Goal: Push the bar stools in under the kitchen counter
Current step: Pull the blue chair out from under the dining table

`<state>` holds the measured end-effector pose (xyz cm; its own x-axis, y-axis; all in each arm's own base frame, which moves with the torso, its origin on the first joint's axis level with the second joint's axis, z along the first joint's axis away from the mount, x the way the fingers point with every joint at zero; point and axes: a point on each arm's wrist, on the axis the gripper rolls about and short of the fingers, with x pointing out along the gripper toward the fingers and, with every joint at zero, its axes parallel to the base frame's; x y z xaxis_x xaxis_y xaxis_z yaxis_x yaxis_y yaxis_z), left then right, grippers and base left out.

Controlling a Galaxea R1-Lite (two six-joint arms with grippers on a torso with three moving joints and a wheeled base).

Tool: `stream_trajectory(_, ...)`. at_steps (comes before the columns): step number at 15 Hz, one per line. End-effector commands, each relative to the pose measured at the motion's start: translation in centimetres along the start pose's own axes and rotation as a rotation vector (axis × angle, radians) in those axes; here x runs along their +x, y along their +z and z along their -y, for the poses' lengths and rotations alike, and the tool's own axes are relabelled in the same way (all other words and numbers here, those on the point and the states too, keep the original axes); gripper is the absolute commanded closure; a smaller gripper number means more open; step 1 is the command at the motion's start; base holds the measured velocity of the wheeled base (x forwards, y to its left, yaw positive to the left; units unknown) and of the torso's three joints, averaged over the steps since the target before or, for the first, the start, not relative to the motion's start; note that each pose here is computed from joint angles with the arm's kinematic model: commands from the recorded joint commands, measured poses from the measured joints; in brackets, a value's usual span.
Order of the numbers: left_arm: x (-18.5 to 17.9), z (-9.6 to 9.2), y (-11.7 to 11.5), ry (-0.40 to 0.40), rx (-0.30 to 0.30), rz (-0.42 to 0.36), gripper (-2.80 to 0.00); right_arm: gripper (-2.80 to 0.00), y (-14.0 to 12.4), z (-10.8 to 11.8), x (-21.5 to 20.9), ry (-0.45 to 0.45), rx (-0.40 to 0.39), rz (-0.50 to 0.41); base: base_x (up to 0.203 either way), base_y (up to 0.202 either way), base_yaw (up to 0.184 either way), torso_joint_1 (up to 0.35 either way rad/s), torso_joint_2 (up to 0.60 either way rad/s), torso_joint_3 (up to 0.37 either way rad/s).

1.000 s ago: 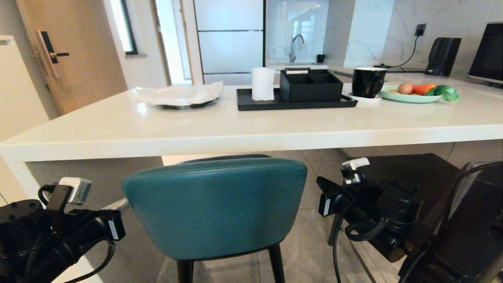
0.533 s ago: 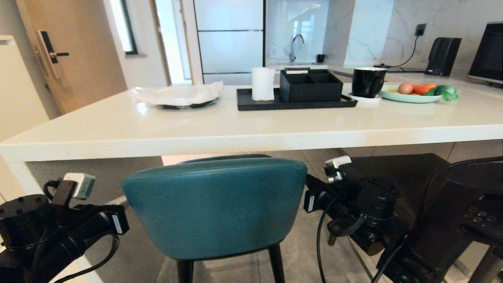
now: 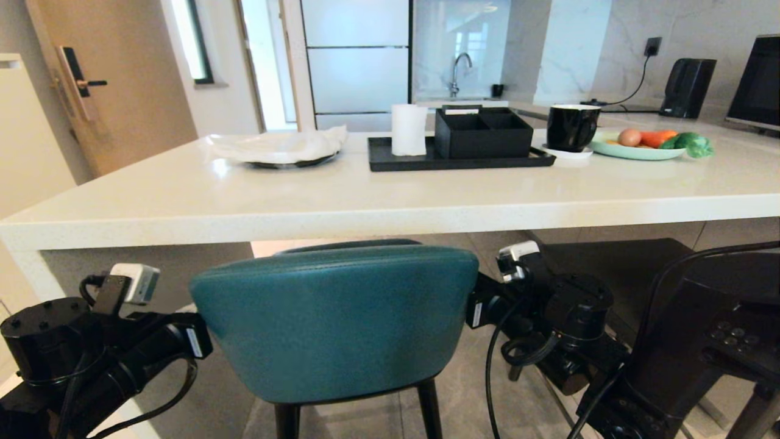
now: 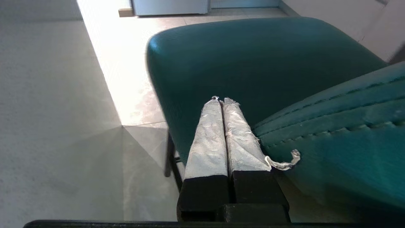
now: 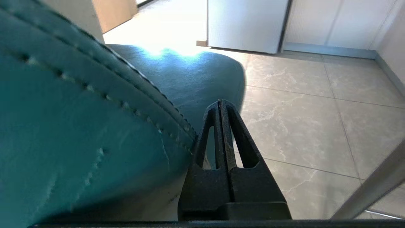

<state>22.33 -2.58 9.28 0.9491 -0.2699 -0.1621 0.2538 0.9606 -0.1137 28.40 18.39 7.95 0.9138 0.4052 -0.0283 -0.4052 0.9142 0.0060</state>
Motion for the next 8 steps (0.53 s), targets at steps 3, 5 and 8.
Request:
stream_trajectory(3, -0.42, 0.7, 0.32, -0.037, 0.006, 0.018, 0.0, 0.0, 0.29, -0.19, -0.11, 0.002, 0.002, 0.014, 0.0, 0.0, 0.0, 0.0, 0.0, 0.0)
stream_trajectory(5, -0.56, 0.64, 0.06, -0.031, 0.004, 0.005, 0.0, 0.0, 0.34, -0.42, -0.1, 0.009, 0.003, 0.017, 0.0, 0.0, 0.0, 0.0, 0.0, 0.0)
stream_trajectory(8, -0.57, 0.65, -0.06, -0.032, 0.003, -0.002, 0.0, 0.0, 0.27, -0.67, -0.08, 0.015, 0.002, 0.015, 0.0, 0.0, 0.0, 0.0, 0.0, 0.0)
